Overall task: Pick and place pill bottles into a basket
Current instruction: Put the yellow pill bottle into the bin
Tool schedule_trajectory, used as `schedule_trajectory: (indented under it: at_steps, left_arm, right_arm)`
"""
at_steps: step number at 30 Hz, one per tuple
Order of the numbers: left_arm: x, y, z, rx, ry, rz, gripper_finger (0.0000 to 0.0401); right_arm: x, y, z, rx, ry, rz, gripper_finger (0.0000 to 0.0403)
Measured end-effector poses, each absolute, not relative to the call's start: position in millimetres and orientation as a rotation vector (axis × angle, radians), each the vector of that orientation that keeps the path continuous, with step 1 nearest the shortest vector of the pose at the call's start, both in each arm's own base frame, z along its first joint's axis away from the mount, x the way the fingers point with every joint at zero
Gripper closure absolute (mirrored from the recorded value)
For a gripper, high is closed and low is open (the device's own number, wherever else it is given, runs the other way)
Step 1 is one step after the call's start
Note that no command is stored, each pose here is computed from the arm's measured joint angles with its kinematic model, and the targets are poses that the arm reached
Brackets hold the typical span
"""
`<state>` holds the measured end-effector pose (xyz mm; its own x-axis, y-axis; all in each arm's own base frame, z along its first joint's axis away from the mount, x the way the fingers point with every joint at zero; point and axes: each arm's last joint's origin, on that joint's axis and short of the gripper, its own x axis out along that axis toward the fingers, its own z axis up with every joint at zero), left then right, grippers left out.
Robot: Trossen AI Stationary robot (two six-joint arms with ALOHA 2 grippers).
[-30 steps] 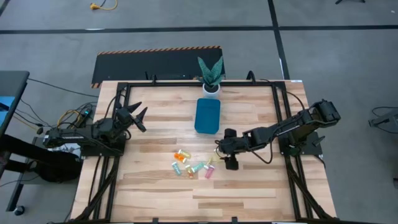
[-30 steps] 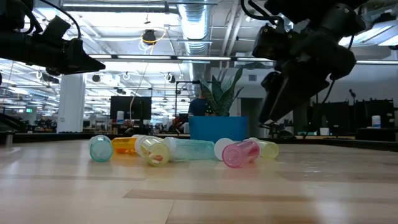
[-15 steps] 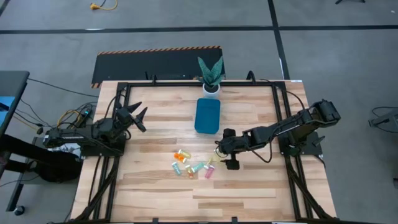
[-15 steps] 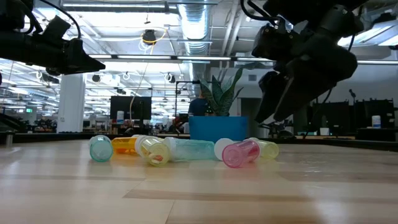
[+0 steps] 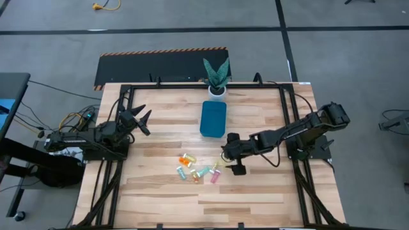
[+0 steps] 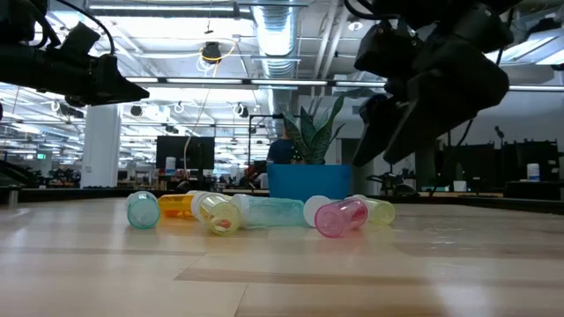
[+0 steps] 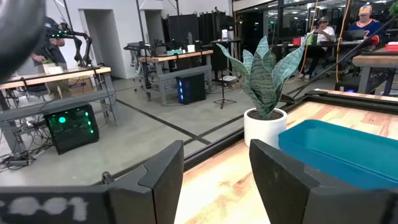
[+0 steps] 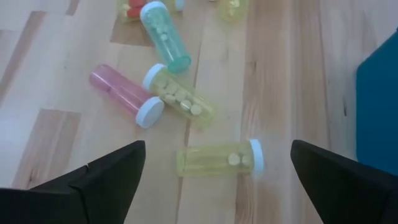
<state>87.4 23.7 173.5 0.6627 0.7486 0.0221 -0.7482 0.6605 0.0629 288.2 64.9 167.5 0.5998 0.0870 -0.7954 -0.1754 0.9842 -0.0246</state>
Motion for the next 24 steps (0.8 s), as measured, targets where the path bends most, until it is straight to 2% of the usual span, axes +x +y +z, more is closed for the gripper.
schedule_trajectory:
  at_steps: [16,24]
  left_arm:
    - [87.4,23.7,173.5,0.069,0.006,0.847,0.0226]
    - [87.4,23.7,173.5,0.068,0.006,0.847,0.0226]
  right_arm:
    - [287.6,65.6,166.7,-0.094,0.926,0.174,0.0006]
    - [300.6,68.7,133.4,-0.13,1.035,0.184,0.0006]
